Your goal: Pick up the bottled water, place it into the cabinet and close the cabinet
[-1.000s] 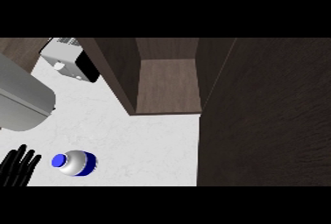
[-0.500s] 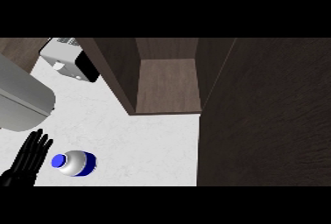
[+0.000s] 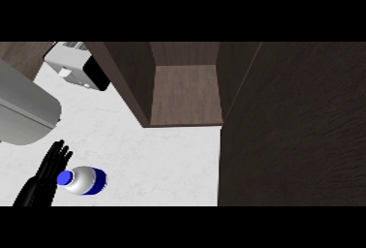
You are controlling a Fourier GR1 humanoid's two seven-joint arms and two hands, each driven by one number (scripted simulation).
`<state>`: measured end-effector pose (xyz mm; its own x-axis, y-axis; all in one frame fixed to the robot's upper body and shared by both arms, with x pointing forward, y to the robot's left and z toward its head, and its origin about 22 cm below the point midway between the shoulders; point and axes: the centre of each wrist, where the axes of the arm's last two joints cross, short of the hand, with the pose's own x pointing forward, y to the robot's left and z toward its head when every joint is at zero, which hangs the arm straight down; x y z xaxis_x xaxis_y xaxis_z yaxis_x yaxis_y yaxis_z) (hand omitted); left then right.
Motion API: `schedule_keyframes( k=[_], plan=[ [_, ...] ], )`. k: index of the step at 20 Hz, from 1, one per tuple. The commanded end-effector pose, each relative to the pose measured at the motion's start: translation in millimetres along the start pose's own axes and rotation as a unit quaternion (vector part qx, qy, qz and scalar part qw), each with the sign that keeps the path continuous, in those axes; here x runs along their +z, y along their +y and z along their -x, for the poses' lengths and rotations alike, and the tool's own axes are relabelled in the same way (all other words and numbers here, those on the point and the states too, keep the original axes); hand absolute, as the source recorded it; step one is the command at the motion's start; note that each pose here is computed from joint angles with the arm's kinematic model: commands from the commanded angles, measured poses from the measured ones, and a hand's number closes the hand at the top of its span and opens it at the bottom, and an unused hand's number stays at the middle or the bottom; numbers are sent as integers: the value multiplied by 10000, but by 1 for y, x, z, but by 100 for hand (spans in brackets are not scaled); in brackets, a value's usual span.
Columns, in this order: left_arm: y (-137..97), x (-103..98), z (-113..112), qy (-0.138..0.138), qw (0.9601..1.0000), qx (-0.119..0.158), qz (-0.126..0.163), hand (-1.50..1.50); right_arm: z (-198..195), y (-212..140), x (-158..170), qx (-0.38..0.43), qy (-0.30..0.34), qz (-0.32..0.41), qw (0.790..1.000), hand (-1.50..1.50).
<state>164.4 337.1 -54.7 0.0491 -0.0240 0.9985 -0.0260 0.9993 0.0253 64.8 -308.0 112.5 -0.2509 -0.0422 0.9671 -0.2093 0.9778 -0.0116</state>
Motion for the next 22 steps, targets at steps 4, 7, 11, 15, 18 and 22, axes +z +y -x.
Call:
schedule_keyframes(
  k=[4, 7, 11, 15, 18, 22],
  plan=[
    [6, -1, 46, 120, 9999, -40, -74, -150, -45, 23, 4, -447, -401, -294, 9978, -150],
    [1, -7, 55, 40, 9995, 158, -275, -150, -51, 22, 4, -397, -461, -207, 9979, -150],
    [11, -2, 73, 101, 9980, 618, -76, -150, -43, 8, 11, -391, -453, -226, 9980, -150],
    [6, -14, 83, -2, 9946, 989, 301, -150, -36, 15, 9, -527, -405, -48, 9978, -150],
    [-10, -30, 86, -47, 9938, 1025, 420, -150, -45, 16, 6, -437, -404, -226, 9980, -150],
    [-11, -19, 101, -230, 9880, 1480, 377, 150, -39, 8, 12, -337, -319, -138, 9988, -150]
  ],
)
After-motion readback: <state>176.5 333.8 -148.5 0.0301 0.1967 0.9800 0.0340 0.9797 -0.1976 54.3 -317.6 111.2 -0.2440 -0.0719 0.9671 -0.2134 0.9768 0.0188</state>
